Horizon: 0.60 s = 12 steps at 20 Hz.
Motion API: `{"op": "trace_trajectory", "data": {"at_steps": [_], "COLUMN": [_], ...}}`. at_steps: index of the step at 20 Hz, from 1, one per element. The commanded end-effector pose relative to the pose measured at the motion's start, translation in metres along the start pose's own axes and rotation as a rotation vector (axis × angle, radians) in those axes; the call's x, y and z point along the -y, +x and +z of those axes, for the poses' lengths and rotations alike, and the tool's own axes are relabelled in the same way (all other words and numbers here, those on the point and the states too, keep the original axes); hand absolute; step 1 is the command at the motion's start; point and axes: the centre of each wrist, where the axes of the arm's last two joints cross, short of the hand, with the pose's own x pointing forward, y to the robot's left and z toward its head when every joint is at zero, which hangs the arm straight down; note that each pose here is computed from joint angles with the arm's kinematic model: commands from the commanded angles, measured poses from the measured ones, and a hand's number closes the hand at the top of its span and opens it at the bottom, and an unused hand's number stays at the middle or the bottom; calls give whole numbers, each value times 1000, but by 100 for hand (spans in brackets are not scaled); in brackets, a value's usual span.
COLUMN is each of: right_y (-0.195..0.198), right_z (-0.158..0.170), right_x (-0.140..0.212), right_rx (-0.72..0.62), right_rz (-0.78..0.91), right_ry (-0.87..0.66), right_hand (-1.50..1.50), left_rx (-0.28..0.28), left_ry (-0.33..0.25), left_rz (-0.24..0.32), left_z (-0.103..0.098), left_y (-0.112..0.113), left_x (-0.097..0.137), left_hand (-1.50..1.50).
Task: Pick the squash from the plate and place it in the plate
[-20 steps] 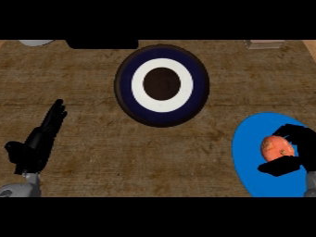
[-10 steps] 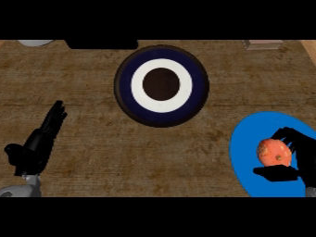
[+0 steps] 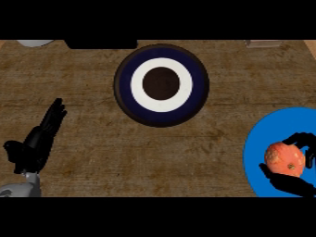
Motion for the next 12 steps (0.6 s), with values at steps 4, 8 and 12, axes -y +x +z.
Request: {"op": "trace_trajectory", "data": {"at_steps": [4, 8, 12], "right_y": [36, 63, 95], "right_z": [12, -3, -18], "right_x": [40, 39, 22], "right_rx": [116, 153, 160], "right_rz": [-35, -96, -118], "right_ry": [-222, -242, -206], "right_hand": [150, 150, 150], "left_rx": [1, 0, -6], "left_ry": [2, -2, -18], "left_rz": [13, -8, -8], "left_z": [-9, 2, 5], "left_y": [18, -4, -7], "left_x": [7, -2, 9], "left_hand": [0, 0, 0]}}
